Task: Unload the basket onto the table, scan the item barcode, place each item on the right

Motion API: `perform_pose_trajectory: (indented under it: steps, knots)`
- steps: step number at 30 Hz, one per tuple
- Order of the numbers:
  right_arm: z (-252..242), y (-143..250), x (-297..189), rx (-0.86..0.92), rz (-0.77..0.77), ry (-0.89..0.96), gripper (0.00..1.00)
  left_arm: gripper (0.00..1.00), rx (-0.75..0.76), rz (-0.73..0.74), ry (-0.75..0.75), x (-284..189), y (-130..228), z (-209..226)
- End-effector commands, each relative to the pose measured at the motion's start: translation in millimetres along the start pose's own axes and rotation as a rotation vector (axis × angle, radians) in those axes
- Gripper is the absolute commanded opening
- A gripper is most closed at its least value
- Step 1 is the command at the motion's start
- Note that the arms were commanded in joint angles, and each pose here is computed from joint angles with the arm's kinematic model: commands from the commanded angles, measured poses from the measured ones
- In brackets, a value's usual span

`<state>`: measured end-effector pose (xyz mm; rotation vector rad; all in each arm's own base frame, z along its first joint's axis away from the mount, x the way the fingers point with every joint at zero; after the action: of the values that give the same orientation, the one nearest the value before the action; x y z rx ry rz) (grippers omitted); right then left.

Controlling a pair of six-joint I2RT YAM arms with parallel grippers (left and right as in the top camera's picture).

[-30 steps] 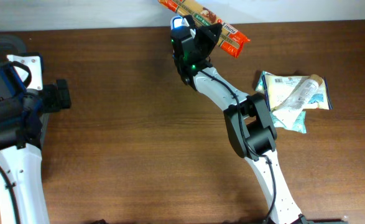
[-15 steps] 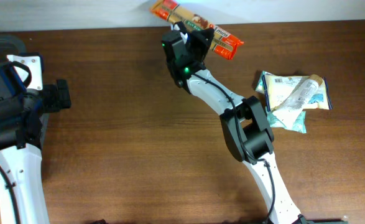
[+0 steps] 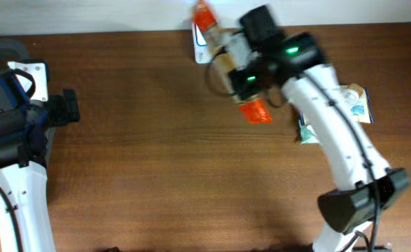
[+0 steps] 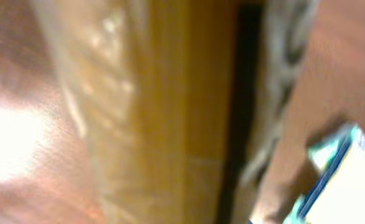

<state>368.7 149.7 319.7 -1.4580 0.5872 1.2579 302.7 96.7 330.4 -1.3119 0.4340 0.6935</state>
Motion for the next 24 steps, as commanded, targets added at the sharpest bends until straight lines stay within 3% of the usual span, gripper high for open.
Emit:
perform_pose_trajectory:
  steps: [1, 5, 9, 15, 17, 19, 24]
  knots:
    - [-73.5, 24.9, -21.3, 0.295, 0.064, -0.019, 0.04, 0.99, 0.013, -0.015, 0.003, -2.6, -3.2, 1.3]
    - [-169.9, 81.4, 20.2, 0.487, 0.209, -0.055, 0.04, 0.99, 0.013, -0.015, 0.003, -2.6, -3.2, 1.3]
    - [-223.9, 124.4, 53.0, 0.634, 0.143, -0.155, 0.04, 0.99, 0.013, -0.015, 0.003, -2.6, -3.2, 1.3]
    - [-252.9, 148.5, 63.0, 0.745, 0.074, -0.168, 0.39, 0.99, 0.013, -0.015, 0.003, -2.6, -3.2, 1.3]
    - [-253.8, 142.1, 47.2, 0.751, 0.068, -0.172, 0.54, 0.99, 0.013, -0.015, 0.003, -2.6, -3.2, 1.3]
    - [-250.9, 122.6, 11.8, 0.725, 0.039, -0.160, 0.63, 0.99, 0.013, -0.014, 0.003, -2.6, -3.1, 1.3]
    - [-204.5, 72.3, -82.8, 0.550, -0.062, -0.133, 0.73, 0.99, 0.013, -0.013, 0.004, -2.5, -2.8, 1.2]
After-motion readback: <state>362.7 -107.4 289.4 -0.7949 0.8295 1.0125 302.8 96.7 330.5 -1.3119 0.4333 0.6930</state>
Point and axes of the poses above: each gripper's point midway between its finger pads, its own x axis out along the fingers, its own z axis along the line the jaws close on, y = z × x, the point moved 8 cm from there along -x, back along the fingers, and after that the axes turned 5 degrees about x, right-handed, at the moved point
